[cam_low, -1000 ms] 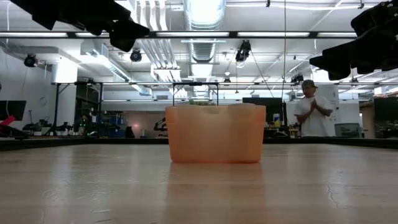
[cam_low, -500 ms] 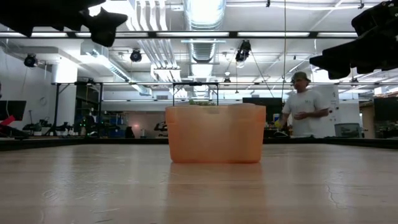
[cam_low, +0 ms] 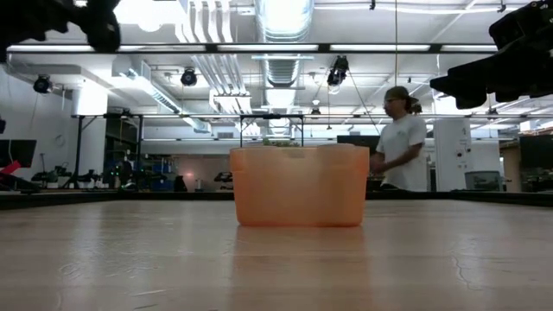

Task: Pick and place pill bottles into a basket
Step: Return to Home Position

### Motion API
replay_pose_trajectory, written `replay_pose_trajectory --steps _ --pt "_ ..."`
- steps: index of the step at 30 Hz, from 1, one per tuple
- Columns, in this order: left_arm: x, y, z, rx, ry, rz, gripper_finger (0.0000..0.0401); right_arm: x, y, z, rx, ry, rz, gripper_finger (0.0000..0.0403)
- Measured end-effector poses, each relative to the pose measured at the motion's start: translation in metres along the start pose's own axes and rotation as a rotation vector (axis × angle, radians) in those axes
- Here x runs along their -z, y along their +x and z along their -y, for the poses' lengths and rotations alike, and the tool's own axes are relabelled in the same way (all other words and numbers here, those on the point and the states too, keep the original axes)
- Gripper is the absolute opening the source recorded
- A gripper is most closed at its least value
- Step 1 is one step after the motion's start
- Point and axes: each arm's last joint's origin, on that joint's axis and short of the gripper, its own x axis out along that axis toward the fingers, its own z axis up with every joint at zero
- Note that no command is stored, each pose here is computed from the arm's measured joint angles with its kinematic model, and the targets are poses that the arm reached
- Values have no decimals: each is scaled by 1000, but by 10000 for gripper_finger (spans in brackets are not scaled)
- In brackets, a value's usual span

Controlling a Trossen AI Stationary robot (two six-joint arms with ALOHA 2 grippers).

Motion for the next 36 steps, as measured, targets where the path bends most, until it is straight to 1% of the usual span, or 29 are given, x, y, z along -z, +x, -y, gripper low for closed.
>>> replay_pose_trajectory --steps 5,6,7,8,10,11,14,15,17,19,20,24,26,29,33,36 --pt "5 -20 6 -1 38 129 245 0 0 0 1 -1 0 210" --pt "8 -20 6 -2 37 131 245 0 0 0 1 -1 0 210" --pt "14 -17 5 3 26 89 245 0 0 0 1 -2 2 210" --pt "14 -16 5 11 32 94 245 0 0 0 0 -1 4 210" --pt "6 -16 5 8 69 158 245 -1 0 0 2 0 13 210" --pt "11 -13 4 4 73 148 245 -1 0 0 1 -1 13 210" --pt "20 -12 3 -37 90 180 245 -2 0 0 1 1 18 210" --pt "25 -12 3 -60 89 183 245 -3 0 0 3 3 27 210" --pt "28 -14 1 -122 80 229 245 -4 0 0 2 10 44 210" --pt "38 -13 0 -171 72 232 245 -6 0 0 4 17 61 210" --pt "38 -14 0 -192 74 253 245 -7 0 0 4 18 69 210" --pt "42 -12 -2 -231 73 210 245 -9 0 1 6 29 89 210" --pt "44 -11 -2 -232 83 190 245 -10 -1 1 5 53 109 210" --pt "44 -11 -2 -233 85 195 245 -12 -1 1 5 54 123 210" --pt "45 -11 -2 -231 83 180 245 -11 -1 1 5 22 111 210" --pt "49 -9 -3 -229 77 140 245 -5 0 0 3 -22 52 210"
